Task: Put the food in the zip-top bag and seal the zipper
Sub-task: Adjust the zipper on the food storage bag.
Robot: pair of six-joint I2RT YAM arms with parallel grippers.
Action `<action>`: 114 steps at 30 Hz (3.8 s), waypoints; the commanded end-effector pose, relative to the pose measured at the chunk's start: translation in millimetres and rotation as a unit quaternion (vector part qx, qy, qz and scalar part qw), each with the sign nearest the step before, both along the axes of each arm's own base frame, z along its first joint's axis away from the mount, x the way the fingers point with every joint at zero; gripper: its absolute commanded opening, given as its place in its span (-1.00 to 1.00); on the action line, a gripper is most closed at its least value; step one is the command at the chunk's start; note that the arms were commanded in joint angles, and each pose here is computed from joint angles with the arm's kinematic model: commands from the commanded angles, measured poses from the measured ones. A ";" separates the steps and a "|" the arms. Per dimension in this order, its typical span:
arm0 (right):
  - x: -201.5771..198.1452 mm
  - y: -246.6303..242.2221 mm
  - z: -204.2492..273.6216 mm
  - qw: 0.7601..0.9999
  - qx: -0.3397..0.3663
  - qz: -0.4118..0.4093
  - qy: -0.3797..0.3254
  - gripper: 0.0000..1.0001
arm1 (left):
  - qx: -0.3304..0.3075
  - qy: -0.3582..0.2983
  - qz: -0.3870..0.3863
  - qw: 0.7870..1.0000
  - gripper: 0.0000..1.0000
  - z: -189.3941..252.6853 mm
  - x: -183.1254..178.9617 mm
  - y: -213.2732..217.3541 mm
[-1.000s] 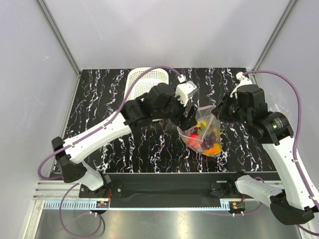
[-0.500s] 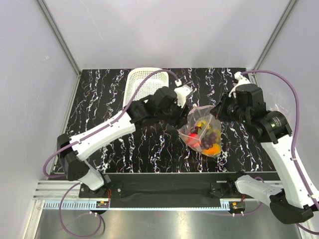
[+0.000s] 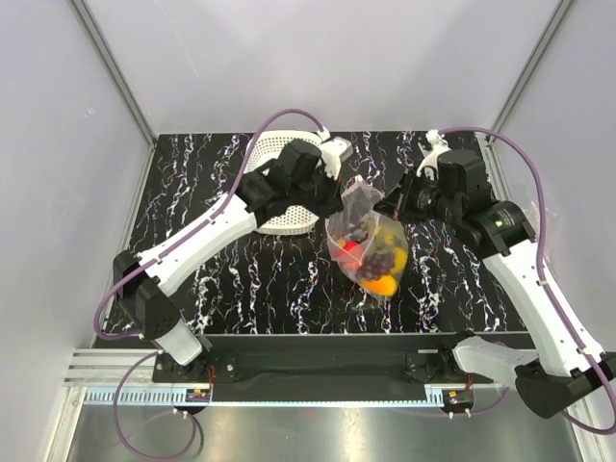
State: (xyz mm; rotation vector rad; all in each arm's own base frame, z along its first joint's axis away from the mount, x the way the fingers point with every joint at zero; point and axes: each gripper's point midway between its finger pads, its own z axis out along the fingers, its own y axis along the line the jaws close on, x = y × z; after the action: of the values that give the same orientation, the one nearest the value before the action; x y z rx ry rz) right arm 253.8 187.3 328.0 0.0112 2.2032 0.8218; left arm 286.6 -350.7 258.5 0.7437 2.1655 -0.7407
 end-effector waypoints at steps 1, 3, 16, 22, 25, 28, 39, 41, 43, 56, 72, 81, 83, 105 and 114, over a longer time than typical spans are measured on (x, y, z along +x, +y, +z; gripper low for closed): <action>12.1 32.3 29.0 0.995 0.083 0.039 -0.036 -1.00 | -0.102 -0.027 -0.068 0.992 -1.00 66.8 -8.2 -34.6; 19.0 38.3 27.1 0.994 0.098 0.037 -0.034 -1.00 | -0.130 -0.020 -0.093 0.987 -1.00 74.5 -15.2 -44.1; 26.3 23.2 3.7 0.999 0.036 0.011 -0.031 -0.28 | -0.130 -0.024 -0.121 0.984 -1.00 77.2 -15.2 -41.7; 4.9 29.6 -1.7 0.995 0.019 0.088 -0.040 0.31 | -0.131 -0.031 -0.092 0.987 -1.00 80.9 -2.9 -29.8; -7.5 28.4 -6.8 0.991 0.011 0.120 -0.060 0.35 | -0.125 -0.045 -0.094 0.987 -1.00 84.3 3.5 -25.7; -9.7 15.1 5.5 0.990 -0.012 0.105 -0.098 0.42 | -0.112 -0.062 -0.113 0.985 -1.00 86.0 4.1 -25.1; 46.5 -25.5 24.3 0.991 -0.089 -0.073 -0.070 0.62 | -0.132 -0.094 -0.147 0.976 -1.00 81.5 -1.9 -28.5; 51.9 -30.4 32.2 0.988 -0.095 -0.088 -0.083 0.59 | -0.128 -0.098 -0.149 0.976 -1.00 79.6 -0.4 -28.9; 56.8 -30.7 35.4 0.989 -0.094 -0.083 -0.080 0.49 | -0.122 -0.107 -0.147 0.976 -1.00 79.0 1.5 -27.6; 87.4 9.4 16.4 0.998 -0.028 -0.061 -0.015 0.54 | -0.113 -0.135 -0.122 0.977 -1.00 76.3 11.9 -26.4; 98.9 10.4 -1.1 0.996 -0.026 -0.084 0.001 -0.62 | -0.100 -0.165 -0.115 0.974 -0.82 85.4 8.2 -39.4; 98.6 -9.6 18.4 0.989 -0.024 -0.139 -0.030 -1.00 | -0.107 -0.150 -0.104 0.977 0.45 111.0 -26.9 -19.5; 98.9 -13.5 22.3 0.988 -0.021 -0.150 -0.038 -1.00 | -0.100 -0.151 -0.093 0.979 0.55 113.6 -31.4 -13.5; 99.9 -62.0 33.4 0.953 -0.010 -0.288 -0.089 -1.00 | -0.041 -0.035 -0.049 0.997 0.83 40.1 -76.0 -41.6; 100.5 -58.7 33.3 0.954 0.002 -0.285 -0.090 -1.00 | -0.018 -0.030 -0.005 0.999 0.70 16.3 -60.7 -49.4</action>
State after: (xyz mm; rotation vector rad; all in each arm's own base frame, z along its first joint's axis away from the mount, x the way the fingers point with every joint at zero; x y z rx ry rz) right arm 350.6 133.3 333.1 0.4979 1.9910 0.4370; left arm 211.0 -389.0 261.0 0.8260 2.1336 -0.7595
